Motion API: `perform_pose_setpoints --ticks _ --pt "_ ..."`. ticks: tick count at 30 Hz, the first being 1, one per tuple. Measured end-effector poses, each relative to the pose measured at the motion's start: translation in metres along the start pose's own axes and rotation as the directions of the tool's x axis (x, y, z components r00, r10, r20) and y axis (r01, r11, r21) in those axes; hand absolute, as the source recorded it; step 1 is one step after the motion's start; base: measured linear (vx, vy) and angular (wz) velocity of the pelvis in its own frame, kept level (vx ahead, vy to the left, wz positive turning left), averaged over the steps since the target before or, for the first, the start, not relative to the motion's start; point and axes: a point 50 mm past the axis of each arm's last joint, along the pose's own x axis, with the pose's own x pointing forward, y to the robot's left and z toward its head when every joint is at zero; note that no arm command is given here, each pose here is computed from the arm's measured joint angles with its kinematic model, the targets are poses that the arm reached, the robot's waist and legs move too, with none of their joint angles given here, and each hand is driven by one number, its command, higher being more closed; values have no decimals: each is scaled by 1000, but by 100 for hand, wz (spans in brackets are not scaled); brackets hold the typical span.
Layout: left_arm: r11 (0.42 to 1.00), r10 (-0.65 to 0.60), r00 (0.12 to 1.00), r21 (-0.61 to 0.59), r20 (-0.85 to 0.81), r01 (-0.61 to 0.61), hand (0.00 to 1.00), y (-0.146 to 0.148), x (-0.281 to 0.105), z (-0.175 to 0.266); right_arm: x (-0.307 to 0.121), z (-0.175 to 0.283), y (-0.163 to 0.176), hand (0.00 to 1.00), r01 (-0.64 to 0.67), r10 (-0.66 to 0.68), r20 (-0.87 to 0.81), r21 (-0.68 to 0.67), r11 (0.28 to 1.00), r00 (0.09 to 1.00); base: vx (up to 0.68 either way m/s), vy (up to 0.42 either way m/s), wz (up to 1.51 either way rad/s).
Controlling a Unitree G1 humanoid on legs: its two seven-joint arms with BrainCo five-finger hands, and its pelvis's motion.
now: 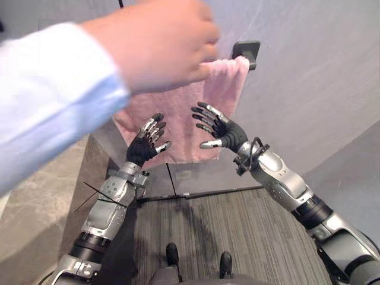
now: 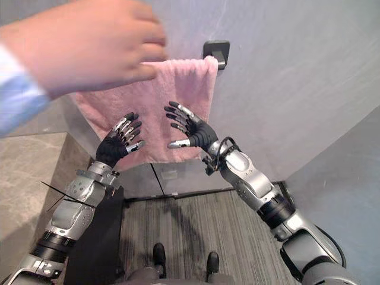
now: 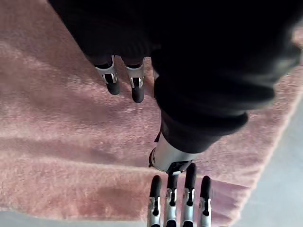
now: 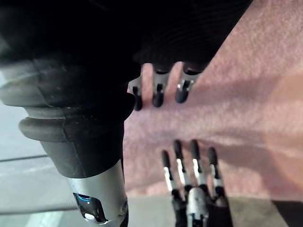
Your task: Organize washtable
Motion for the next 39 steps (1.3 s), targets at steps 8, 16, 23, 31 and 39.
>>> perform_pose_setpoints --ticks 8,16,23,31,39 --pt "1000 27 999 15 27 -27 0 5 15 8 11 1 -6 0 44 -44 1 -2 999 999 33 3 0" --pt "991 133 991 -30 15 -132 0 17 14 0 3 -4 -19 0 152 -154 19 56 987 988 0 2 -4" --pt "949 307 951 -67 -41 -309 0 41 -15 -18 -56 -52 -37 0 380 -367 -104 156 912 924 11 2 -3" --pt "852 502 846 -64 -179 -520 0 67 -74 -51 -135 -86 -52 0 641 -608 -215 158 751 764 -36 3 -1" --pt "751 624 735 -56 -267 -658 0 79 -121 -69 -173 -108 -44 0 769 -710 -301 172 616 636 8 2 0"
